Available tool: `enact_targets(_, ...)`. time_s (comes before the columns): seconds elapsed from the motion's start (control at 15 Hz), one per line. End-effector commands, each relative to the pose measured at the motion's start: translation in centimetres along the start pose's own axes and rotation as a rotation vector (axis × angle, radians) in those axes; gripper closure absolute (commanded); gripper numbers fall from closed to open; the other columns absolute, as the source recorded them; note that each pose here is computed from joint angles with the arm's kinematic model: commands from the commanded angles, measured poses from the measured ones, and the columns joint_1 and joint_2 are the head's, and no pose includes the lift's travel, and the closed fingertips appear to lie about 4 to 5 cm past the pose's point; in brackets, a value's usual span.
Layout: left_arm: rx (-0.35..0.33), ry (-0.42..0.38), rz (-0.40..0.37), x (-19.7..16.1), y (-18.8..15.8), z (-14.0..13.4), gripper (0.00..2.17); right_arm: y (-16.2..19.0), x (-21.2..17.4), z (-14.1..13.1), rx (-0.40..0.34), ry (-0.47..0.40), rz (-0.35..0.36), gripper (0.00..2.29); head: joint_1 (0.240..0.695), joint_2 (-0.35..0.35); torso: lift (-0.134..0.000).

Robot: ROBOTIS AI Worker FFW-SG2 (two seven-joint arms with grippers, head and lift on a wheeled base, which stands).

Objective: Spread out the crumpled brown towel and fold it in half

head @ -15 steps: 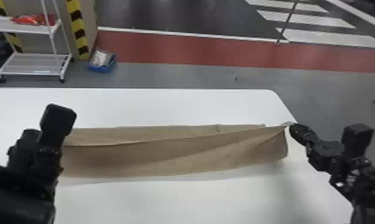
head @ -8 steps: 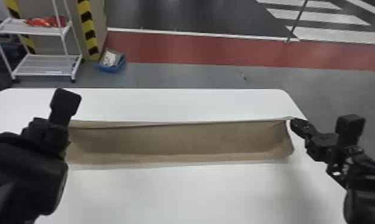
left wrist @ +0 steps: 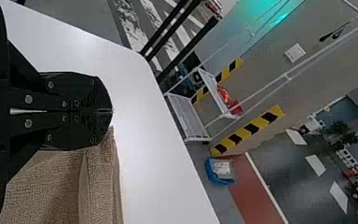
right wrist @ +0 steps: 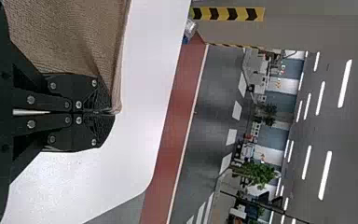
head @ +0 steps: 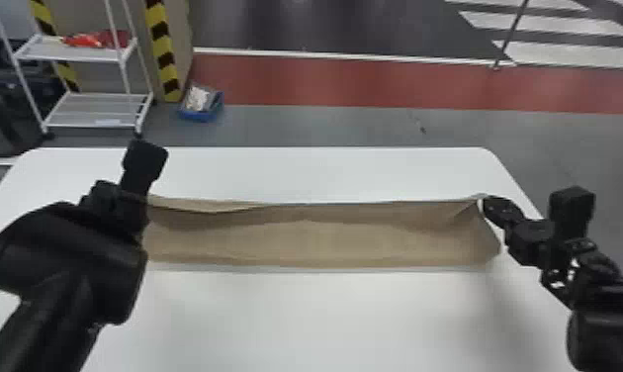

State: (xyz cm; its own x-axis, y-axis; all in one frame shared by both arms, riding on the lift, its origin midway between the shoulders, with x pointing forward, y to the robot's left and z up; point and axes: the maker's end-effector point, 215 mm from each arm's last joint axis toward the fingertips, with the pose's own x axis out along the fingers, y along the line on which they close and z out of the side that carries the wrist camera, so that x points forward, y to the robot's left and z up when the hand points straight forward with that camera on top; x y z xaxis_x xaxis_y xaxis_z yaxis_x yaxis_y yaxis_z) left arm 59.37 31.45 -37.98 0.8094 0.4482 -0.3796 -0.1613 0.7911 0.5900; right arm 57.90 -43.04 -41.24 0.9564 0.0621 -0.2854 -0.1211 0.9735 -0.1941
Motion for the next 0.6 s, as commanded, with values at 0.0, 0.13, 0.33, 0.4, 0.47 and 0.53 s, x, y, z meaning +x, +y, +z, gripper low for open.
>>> enact_targets(0.0, 0.004, -0.016, -0.006, 0.6, -0.8, 0.7, 1.28, 0.3, 0.7, -0.4, -0.018, 0.019, 0.0, 1.64, 0.695, -0.107, -0.123)
enact_targets(0.13, 0.013, -0.023, -0.015, 1.0, -1.3, 0.7, 0.51, 0.3, 1.0, -0.7, -0.028, 0.024, -0.012, 1.15, 0.695, -0.109, -0.123)
enact_targets(0.33, 0.061, -0.024, -0.01, 1.7, -2.5, 0.0, 0.03, 0.7, 1.3, -1.2, -0.042, 0.036, -0.023, 0.08, 0.695, -0.113, -0.123)
enact_targets(0.4, 0.064, -0.033, 0.001, 1.8, -2.3, 0.1, 0.04, 0.6, 1.1, -1.3, -0.045, 0.03, -0.029, 0.05, 0.695, -0.113, -0.123)
enact_targets(0.47, 0.065, -0.034, 0.011, 1.7, -2.2, -0.3, 0.04, 0.6, 0.8, -1.2, -0.043, 0.017, -0.029, 0.05, 0.695, -0.113, -0.123)
enact_targets(0.53, 0.061, -0.031, 0.018, 1.6, -2.0, -1.1, 0.04, 0.8, 0.3, -1.1, -0.045, 0.005, -0.028, 0.05, 0.695, -0.112, -0.123)
